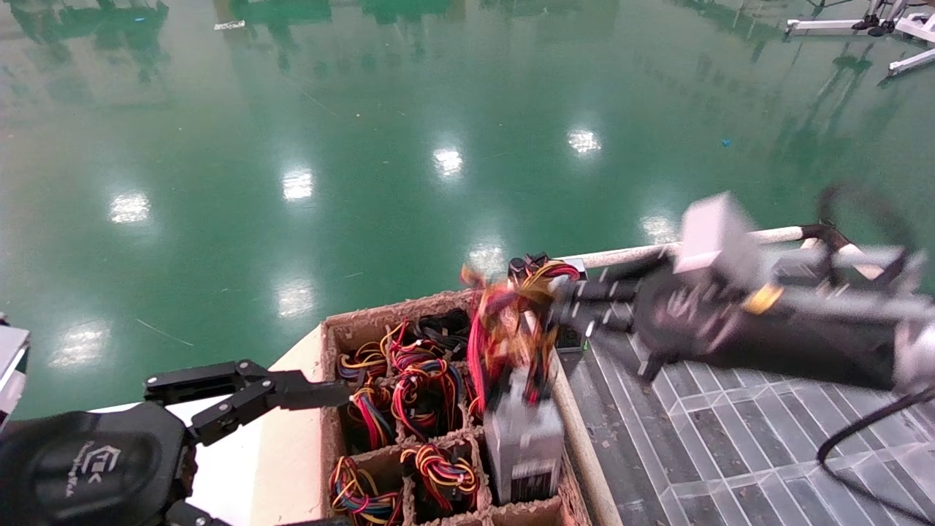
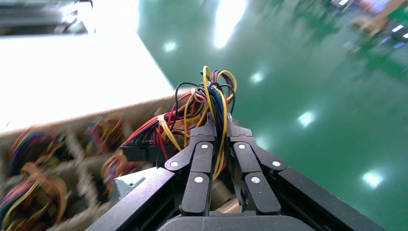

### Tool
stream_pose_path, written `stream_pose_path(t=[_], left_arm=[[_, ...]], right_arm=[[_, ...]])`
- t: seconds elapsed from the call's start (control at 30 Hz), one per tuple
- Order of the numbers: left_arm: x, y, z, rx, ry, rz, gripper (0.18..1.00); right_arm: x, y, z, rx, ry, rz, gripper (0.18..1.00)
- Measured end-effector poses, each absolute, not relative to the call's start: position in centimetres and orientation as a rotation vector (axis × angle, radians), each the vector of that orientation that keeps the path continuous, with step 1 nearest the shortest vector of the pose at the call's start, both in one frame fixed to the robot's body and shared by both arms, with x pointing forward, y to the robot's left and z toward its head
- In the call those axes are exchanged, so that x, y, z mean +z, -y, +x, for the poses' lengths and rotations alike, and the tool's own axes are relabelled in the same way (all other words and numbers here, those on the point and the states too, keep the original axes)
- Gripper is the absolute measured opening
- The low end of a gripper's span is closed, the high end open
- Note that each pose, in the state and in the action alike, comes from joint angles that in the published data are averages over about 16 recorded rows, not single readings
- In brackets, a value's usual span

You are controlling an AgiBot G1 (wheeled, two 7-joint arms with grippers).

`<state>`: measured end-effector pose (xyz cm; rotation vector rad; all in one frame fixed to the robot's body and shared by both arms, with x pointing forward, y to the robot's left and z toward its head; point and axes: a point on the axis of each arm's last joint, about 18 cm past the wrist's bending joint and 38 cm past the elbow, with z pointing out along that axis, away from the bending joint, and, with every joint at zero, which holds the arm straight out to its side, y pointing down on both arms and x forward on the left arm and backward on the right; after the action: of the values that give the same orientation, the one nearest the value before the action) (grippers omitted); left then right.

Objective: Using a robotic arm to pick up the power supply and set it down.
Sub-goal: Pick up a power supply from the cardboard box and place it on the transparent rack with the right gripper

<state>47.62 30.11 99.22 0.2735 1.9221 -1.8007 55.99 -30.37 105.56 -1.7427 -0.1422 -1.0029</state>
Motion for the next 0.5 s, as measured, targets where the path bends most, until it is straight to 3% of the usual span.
stream_pose_path(t=[0.3,0.5], left_arm=[[99.2,-30.1,47.6,-1.801,-1.922,0.274,0.857],[99.2,-30.1,47.6,-1.801,-1.922,0.274,0.935]], right_arm=[[112.0,32.9,54.0,-1.092,0.188,-1.576,0.203],[114.5,34.9,53.5,-1.164,0.19,-1.546,0.202]])
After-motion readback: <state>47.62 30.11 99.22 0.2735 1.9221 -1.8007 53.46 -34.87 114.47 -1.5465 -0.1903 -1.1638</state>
